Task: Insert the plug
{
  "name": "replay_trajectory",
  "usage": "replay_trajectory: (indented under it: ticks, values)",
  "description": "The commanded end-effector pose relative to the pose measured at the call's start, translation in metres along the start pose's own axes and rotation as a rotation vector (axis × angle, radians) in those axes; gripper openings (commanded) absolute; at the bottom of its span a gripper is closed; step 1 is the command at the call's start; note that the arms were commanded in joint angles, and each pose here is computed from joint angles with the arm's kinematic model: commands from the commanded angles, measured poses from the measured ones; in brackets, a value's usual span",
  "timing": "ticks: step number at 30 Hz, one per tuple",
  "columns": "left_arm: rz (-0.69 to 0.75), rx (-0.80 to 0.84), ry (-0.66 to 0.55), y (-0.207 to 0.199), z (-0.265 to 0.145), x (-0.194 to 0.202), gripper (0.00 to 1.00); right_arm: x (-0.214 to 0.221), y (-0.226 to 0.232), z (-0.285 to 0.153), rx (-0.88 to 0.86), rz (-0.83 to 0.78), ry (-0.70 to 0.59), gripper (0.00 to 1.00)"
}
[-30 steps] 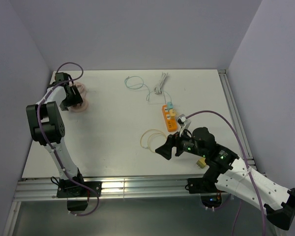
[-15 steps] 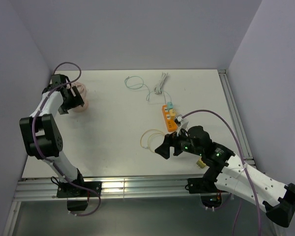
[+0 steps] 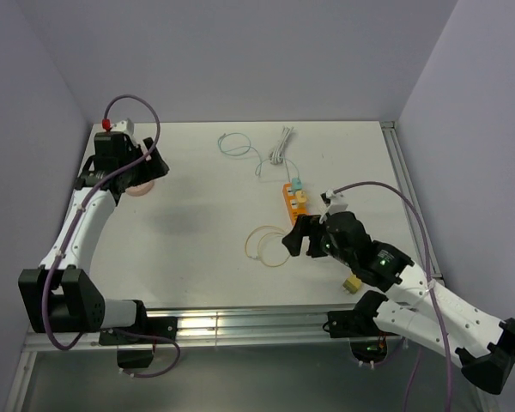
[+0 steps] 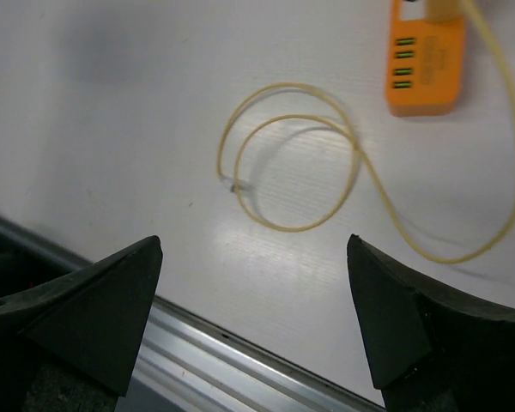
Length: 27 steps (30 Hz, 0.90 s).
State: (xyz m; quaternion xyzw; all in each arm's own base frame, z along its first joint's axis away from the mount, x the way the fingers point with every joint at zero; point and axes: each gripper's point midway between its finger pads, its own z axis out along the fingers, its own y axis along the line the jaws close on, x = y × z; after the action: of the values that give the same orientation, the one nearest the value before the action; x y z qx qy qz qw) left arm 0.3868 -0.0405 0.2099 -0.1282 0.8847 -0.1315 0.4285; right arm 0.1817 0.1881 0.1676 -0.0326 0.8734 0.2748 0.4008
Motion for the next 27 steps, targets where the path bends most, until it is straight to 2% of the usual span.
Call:
replay_trajectory:
  ticks: [1, 2, 3, 6, 8, 10, 11, 18, 22, 27]
  values:
    - [0.012, 0.073, -0.128, -0.015, -0.023, -0.017, 0.86, -0.018, -0.048, -0.002, 0.261, 0.117, -0.054, 0.94]
    - [0.006, 0.077, -0.127, -0.013, -0.023, -0.01, 0.86, -0.013, -0.053, -0.001, 0.26, 0.142, -0.023, 0.94]
    - [0.0, 0.102, -0.132, -0.018, -0.026, -0.01, 0.85, -0.016, -0.084, -0.001, 0.343, 0.206, -0.031, 0.93]
    - [-0.014, 0.137, -0.164, -0.025, -0.036, -0.015, 0.85, -0.016, -0.122, -0.002, 0.432, 0.357, -0.035, 0.93]
    - [-0.01, 0.184, -0.165, -0.033, -0.041, -0.012, 0.85, -0.017, -0.156, -0.011, 0.599, 0.455, -0.066, 0.93]
    - [-0.006, 0.157, -0.163, -0.029, -0.042, -0.013, 0.84, -0.01, -0.177, -0.019, 0.696, 0.552, -0.057, 0.88]
    - [-0.009, 0.154, -0.166, -0.029, -0.044, -0.014, 0.84, -0.006, -0.184, -0.022, 0.73, 0.588, -0.053, 0.82]
    - [-0.014, 0.254, -0.156, -0.046, -0.051, -0.011, 0.84, 0.042, -0.208, -0.025, 0.823, 0.81, 0.041, 0.76]
    - [-0.014, 0.261, -0.166, -0.047, -0.055, -0.011, 0.83, 0.066, -0.221, -0.042, 0.986, 0.866, 0.07, 0.77]
    - [-0.011, 0.29, -0.173, -0.052, -0.06, -0.012, 0.83, 0.08, -0.222, -0.048, 1.036, 0.865, 0.143, 0.77]
